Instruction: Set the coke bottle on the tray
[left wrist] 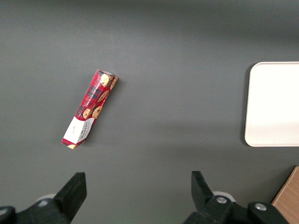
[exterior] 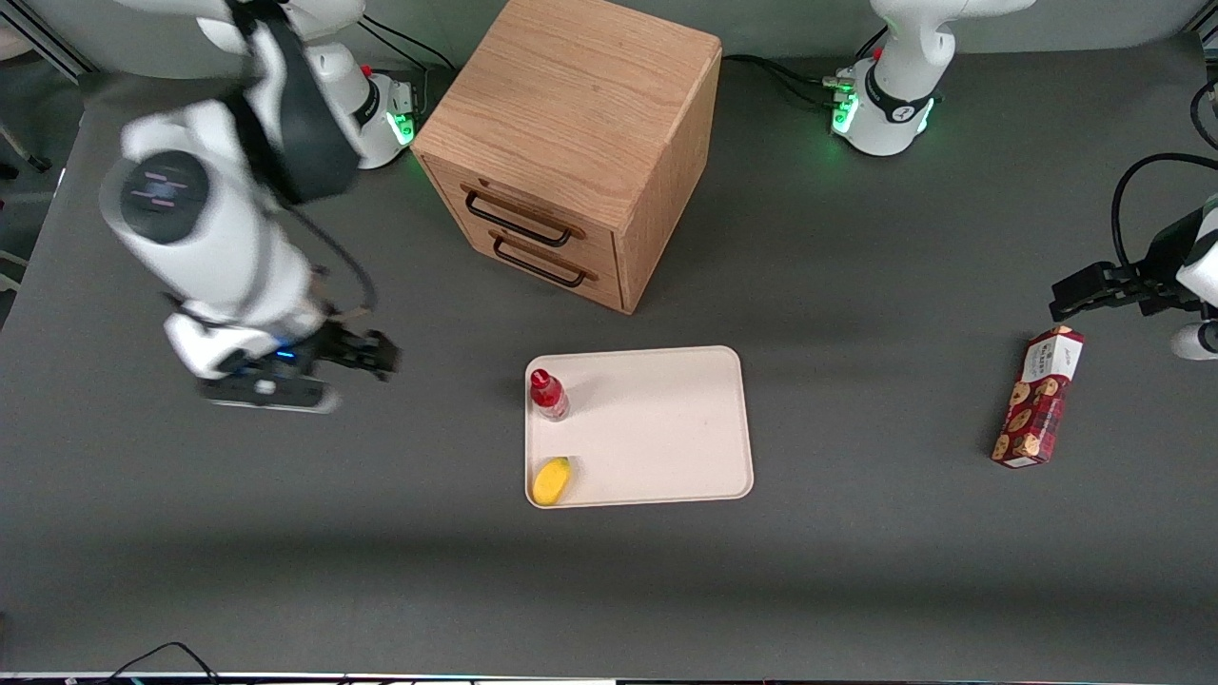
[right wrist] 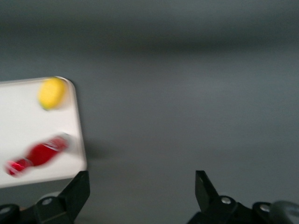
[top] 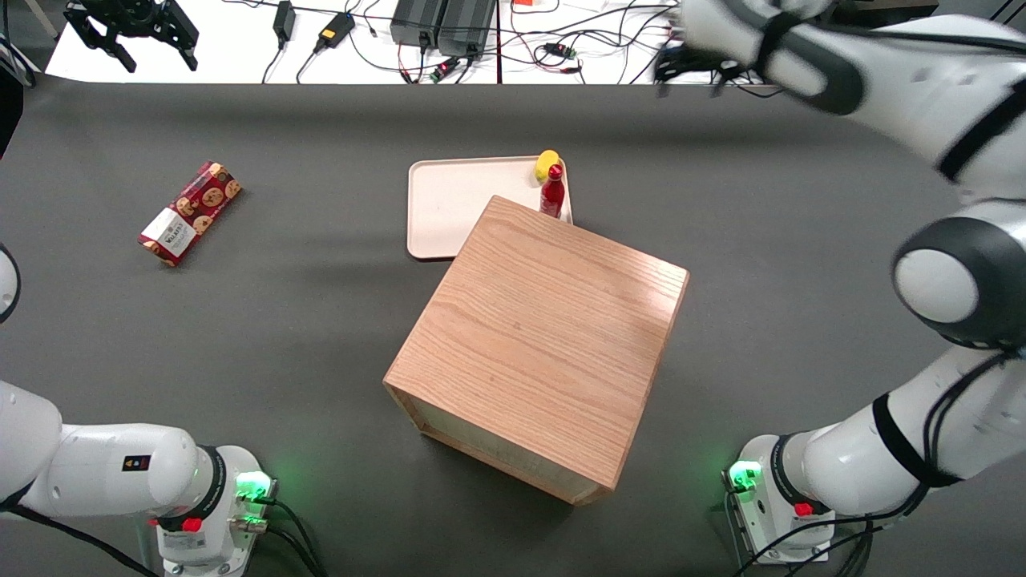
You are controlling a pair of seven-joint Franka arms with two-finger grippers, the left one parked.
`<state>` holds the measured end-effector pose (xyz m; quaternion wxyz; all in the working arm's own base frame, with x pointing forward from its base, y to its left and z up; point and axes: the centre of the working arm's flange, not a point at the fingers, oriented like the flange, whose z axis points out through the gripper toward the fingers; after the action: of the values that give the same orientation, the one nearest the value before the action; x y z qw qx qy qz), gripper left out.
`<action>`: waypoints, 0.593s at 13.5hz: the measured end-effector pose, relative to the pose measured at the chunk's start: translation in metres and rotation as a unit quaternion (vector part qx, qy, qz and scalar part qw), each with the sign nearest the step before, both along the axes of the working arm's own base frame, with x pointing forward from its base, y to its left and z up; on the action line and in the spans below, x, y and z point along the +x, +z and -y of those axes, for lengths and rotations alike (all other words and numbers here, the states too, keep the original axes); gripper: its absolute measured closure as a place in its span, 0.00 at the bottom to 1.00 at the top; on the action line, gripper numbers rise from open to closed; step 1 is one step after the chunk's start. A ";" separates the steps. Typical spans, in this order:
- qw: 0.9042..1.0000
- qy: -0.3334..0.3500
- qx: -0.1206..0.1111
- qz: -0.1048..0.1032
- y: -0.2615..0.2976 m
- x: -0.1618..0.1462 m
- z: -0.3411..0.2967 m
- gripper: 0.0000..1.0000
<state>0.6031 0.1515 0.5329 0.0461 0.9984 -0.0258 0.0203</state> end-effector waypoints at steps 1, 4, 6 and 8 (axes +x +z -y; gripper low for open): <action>1.000 0.007 -0.001 -0.006 0.016 -0.007 0.035 0.00; 1.000 0.005 0.023 -0.003 0.049 -0.033 0.126 0.00; 0.999 0.004 0.034 0.000 0.058 -0.049 0.174 0.00; 0.999 0.004 0.041 0.004 0.064 -0.061 0.202 0.00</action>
<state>0.5419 -0.0509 0.5970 0.0049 0.9995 -0.0227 0.0234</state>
